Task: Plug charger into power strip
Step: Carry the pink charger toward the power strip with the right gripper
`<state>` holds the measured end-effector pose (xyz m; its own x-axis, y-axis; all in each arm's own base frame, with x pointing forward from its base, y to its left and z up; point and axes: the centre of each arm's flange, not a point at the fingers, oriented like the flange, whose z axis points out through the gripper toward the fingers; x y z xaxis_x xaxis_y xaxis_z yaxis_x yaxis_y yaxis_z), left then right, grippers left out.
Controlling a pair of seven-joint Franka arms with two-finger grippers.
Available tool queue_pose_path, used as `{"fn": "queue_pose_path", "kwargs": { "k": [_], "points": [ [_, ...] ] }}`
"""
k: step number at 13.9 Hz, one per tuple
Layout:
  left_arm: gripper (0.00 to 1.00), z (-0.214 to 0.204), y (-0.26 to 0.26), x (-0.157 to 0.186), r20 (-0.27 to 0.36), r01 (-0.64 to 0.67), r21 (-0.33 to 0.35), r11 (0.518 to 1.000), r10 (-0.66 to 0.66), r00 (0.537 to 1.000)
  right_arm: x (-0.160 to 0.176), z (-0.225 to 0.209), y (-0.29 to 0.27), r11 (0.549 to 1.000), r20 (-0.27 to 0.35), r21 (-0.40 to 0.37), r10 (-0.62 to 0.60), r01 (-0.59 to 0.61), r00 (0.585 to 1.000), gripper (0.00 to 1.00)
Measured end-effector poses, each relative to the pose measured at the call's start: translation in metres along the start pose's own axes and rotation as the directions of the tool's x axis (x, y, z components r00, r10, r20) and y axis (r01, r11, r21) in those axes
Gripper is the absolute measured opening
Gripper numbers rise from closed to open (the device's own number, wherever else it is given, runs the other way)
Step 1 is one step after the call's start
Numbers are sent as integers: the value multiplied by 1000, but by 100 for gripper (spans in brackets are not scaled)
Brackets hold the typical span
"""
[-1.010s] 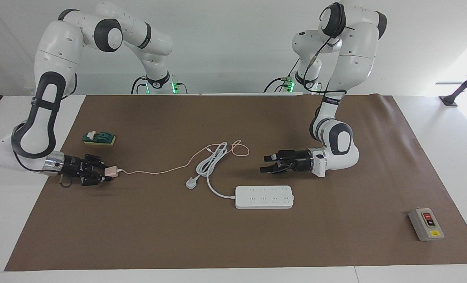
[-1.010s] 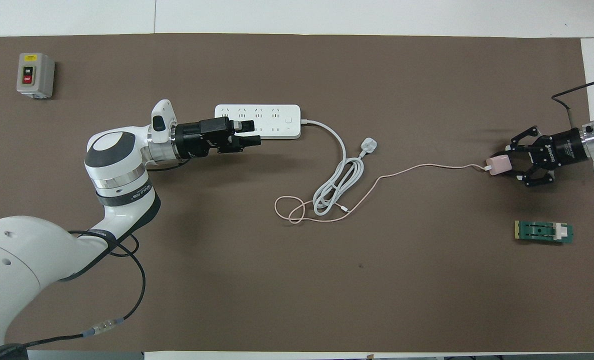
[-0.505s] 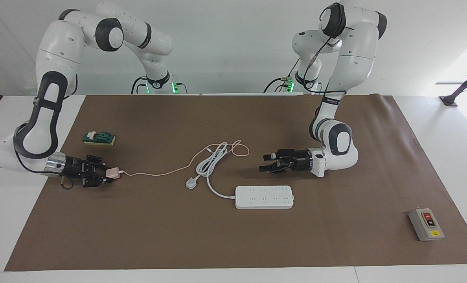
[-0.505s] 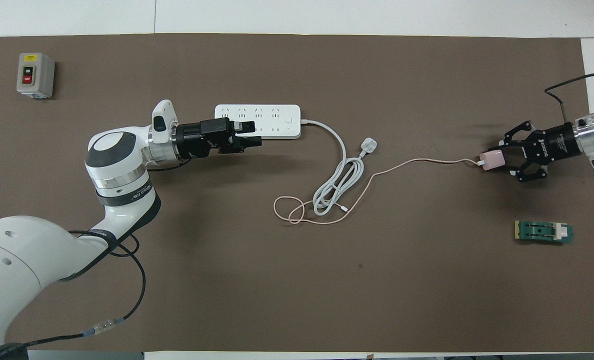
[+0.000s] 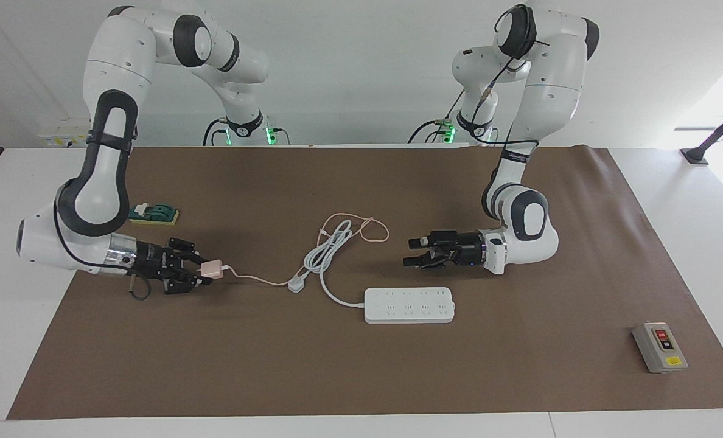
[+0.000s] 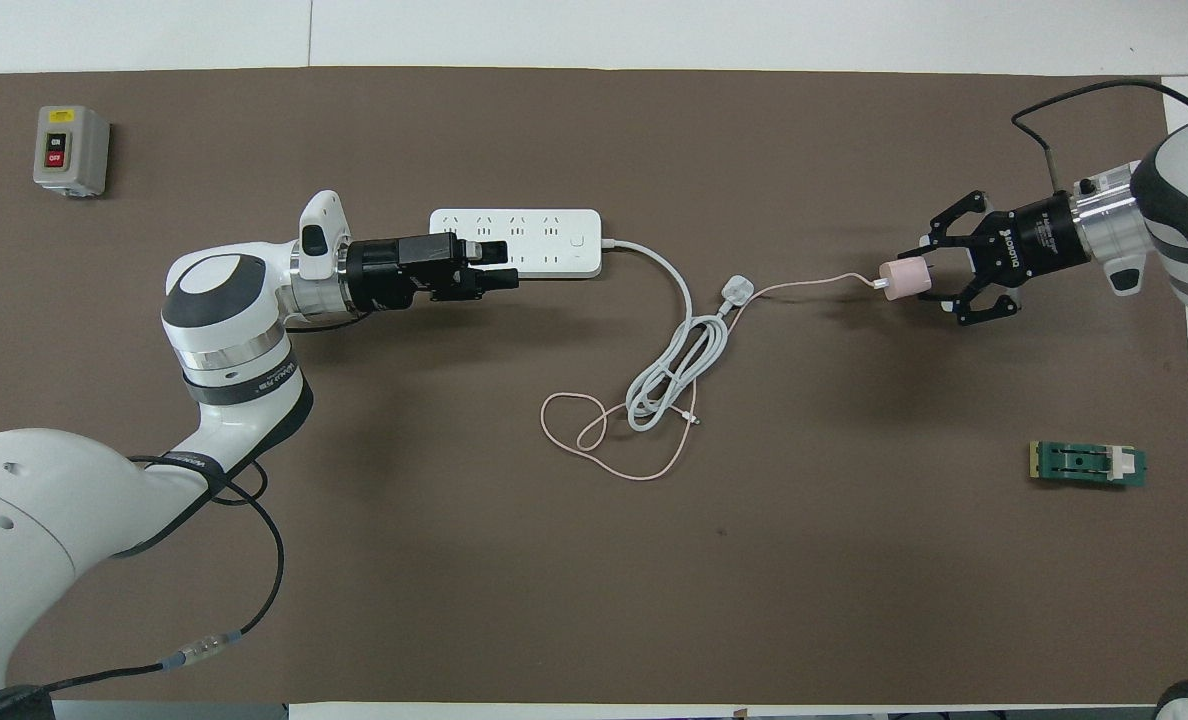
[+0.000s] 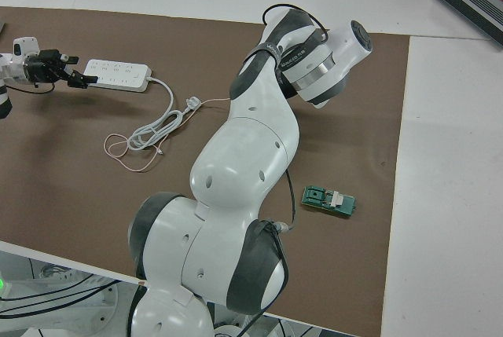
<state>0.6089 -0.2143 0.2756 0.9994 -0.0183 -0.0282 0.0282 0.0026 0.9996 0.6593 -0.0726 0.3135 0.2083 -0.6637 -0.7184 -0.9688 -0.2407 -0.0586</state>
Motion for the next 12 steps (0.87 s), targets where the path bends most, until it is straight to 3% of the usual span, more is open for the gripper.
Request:
{"fn": "queue_pose_path", "kwargs": {
  "k": [6, 12],
  "points": [
    [100, -4, 3, 3, 4, -14, 14, 1000, 14, 1000, -106, 71, -55, 996, -21, 54, 76, -75, 997, 51],
    [100, -4, 5, 5, 3, -20, 13, 1000, 20, 1000, -211, 145, -84, 985, -83, 128, 128, -117, 988, 51]
  ]
}}
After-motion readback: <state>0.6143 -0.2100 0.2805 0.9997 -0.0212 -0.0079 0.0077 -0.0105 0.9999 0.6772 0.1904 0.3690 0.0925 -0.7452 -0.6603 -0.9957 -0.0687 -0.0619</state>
